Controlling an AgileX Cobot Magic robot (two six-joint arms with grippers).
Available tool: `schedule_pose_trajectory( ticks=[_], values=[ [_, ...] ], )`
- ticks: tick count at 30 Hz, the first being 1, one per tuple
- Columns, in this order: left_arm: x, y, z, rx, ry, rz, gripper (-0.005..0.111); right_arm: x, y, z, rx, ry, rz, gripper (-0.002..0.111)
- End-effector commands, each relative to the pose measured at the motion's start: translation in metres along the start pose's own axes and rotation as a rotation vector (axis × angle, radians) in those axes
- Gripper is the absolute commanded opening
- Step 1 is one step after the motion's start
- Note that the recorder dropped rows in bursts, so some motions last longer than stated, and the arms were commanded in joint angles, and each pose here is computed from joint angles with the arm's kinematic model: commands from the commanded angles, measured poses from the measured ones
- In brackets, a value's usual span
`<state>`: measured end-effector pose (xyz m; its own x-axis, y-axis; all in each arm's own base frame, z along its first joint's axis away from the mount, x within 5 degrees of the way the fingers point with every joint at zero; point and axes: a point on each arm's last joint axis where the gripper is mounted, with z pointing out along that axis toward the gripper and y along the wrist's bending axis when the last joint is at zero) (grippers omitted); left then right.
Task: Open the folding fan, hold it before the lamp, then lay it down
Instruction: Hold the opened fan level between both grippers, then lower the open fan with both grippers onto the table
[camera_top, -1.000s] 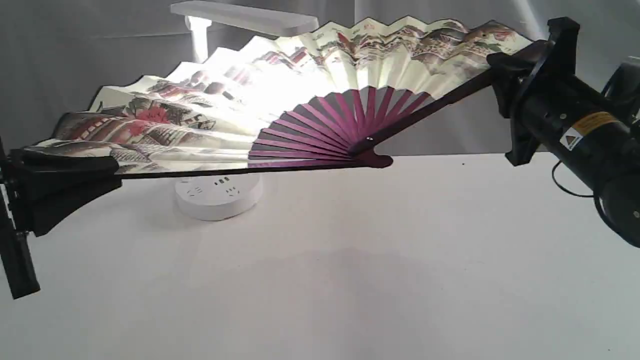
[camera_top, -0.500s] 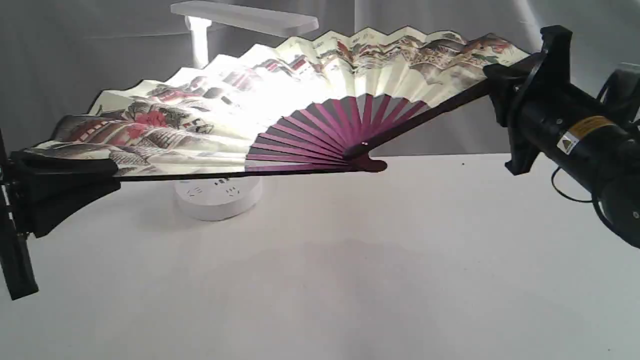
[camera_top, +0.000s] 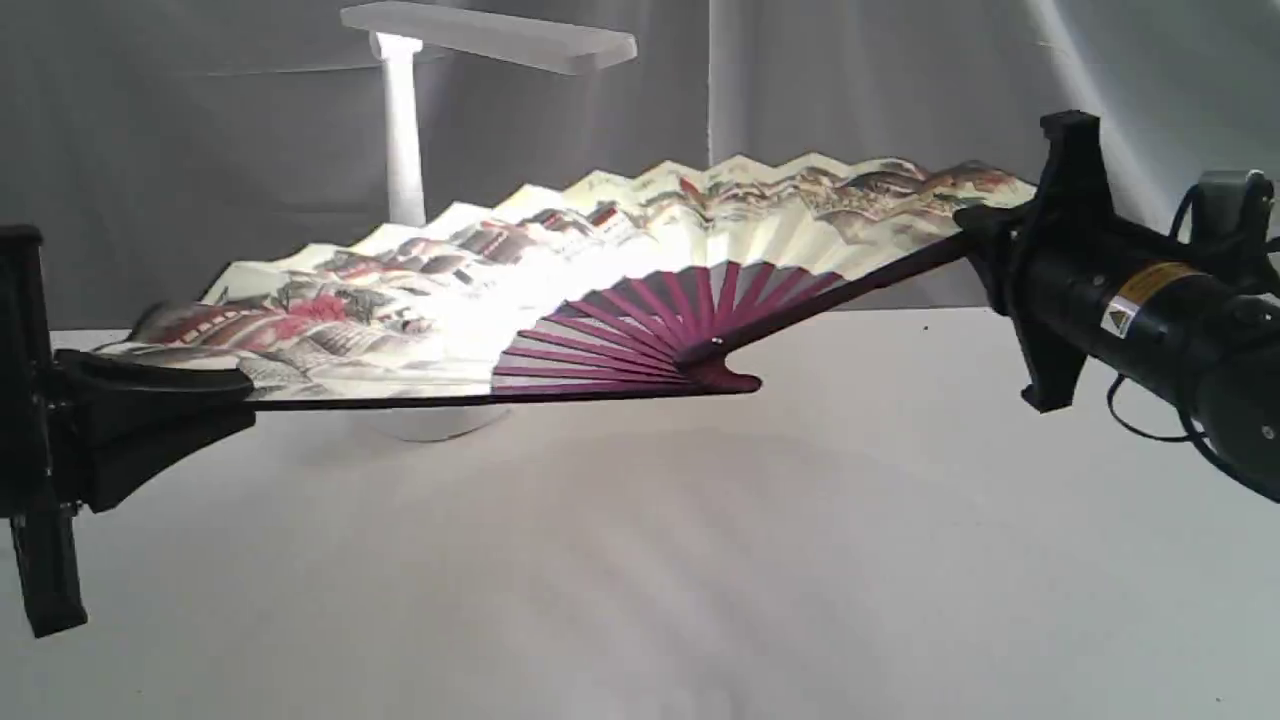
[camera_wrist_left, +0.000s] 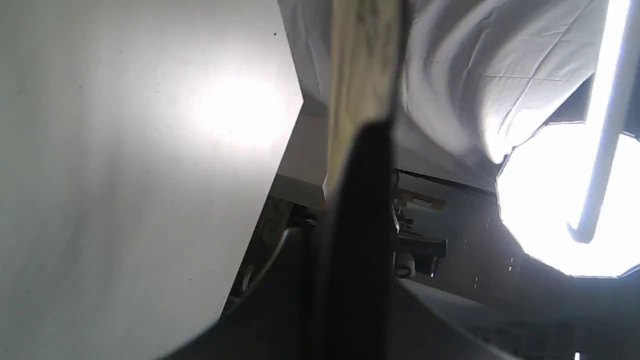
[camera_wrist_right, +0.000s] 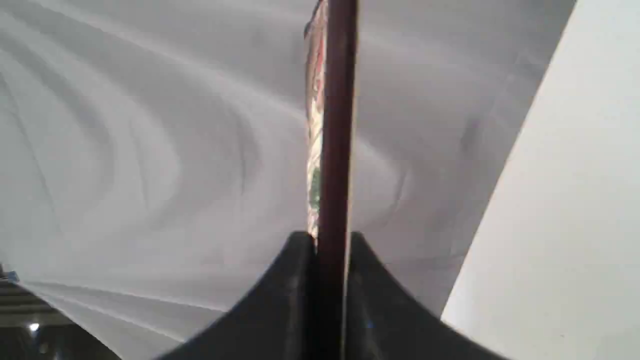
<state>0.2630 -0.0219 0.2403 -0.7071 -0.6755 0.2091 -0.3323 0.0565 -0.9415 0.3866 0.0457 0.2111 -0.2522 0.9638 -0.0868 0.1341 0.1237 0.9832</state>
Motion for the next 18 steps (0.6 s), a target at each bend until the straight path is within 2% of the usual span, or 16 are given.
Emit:
schedule_pose_trajectory(
  ticks=[1,12,18],
  values=[
    [-0.007,0.010,0.004,-0.035,-0.019,-0.043,0.000,-0.007,-0.003,-0.003,0.047,-0.031,-0.027,0.000],
    [-0.018,0.030,0.015,-0.089,-0.002,-0.065,0.000,-0.005,-0.038,0.000,0.163,-0.034,0.004,0.000],
    [-0.014,0.044,0.036,-0.148,0.018,-0.097,0.000,-0.006,-0.042,0.001,0.184,-0.041,0.008,0.000]
  ],
)
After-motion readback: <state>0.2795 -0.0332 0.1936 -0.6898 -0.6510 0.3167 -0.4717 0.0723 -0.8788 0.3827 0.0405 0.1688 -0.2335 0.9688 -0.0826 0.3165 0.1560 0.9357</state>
